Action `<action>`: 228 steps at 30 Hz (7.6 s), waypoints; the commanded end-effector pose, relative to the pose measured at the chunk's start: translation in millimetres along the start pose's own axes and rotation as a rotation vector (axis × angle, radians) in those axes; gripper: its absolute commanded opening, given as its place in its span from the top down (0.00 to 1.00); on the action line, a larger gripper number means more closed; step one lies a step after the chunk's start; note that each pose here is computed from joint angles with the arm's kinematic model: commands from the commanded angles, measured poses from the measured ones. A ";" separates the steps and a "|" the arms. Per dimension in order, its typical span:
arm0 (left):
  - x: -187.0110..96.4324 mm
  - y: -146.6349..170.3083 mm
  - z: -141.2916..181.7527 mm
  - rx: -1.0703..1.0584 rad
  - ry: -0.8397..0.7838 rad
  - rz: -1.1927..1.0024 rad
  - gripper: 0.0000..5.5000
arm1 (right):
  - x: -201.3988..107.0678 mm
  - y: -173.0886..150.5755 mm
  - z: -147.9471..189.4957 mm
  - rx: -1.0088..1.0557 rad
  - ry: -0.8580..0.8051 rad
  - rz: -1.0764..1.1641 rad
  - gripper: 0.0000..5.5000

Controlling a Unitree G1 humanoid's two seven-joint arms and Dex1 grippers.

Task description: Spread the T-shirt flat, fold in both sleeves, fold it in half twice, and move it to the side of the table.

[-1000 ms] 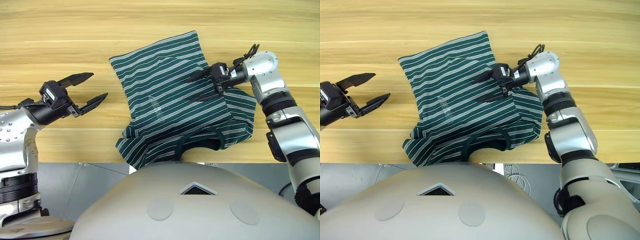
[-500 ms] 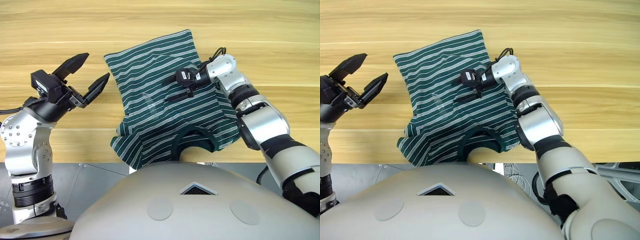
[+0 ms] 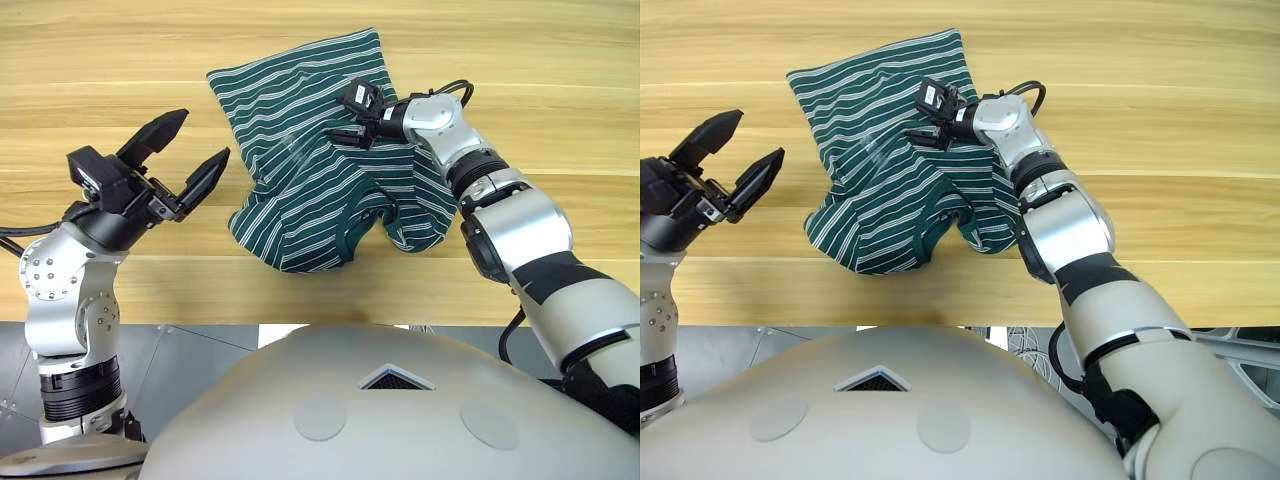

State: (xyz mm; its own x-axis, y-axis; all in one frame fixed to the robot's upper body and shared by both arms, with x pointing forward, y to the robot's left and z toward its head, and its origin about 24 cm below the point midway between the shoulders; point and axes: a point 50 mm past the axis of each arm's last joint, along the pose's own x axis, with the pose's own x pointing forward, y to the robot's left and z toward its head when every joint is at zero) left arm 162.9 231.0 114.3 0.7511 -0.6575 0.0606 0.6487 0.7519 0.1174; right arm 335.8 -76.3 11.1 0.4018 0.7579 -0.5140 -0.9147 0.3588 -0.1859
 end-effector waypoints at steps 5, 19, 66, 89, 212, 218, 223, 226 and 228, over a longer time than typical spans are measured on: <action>4.6 -2.4 -7.3 -0.010 0.021 -0.001 0.43 | -16.4 14.4 -28.5 -0.005 0.066 0.233 0.41; 10.4 -2.8 -13.4 0.000 0.064 -0.056 0.43 | -45.3 20.7 -38.3 -0.129 -0.017 0.463 0.41; 3.9 -12.6 -17.0 -0.083 0.025 -0.010 0.43 | 60.3 45.2 44.9 -0.026 0.027 -0.075 0.41; 50.9 -80.7 -89.0 -0.029 0.309 -0.077 0.43 | 22.1 16.4 44.2 0.116 -0.279 0.112 0.41; 34.7 -72.4 -85.4 -0.308 0.381 0.202 1.00 | -68.2 16.9 -18.9 0.066 -0.386 -0.258 0.41; 35.0 -84.6 -108.8 -0.196 0.518 0.173 1.00 | -67.6 21.5 -18.6 0.066 -0.386 -0.255 0.41; 36.7 -95.8 -107.1 -0.092 0.535 0.129 1.00 | -66.9 24.5 -20.3 0.076 -0.384 -0.253 0.41; 34.9 -98.0 -105.8 -0.036 0.550 0.114 1.00 | -65.8 26.3 -20.6 0.081 -0.384 -0.251 0.41; 34.3 -99.3 -104.1 -0.030 0.548 0.108 0.93 | -65.4 26.5 -20.5 0.082 -0.384 -0.250 0.41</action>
State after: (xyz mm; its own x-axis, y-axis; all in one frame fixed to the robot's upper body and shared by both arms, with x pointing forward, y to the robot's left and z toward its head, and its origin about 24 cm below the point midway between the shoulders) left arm 143.4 136.9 6.4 0.7802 -0.4716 -0.4109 0.5543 0.8258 0.1045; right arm 284.6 -127.8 22.3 0.6076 0.7863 -0.1121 -0.7892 0.5820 -0.1957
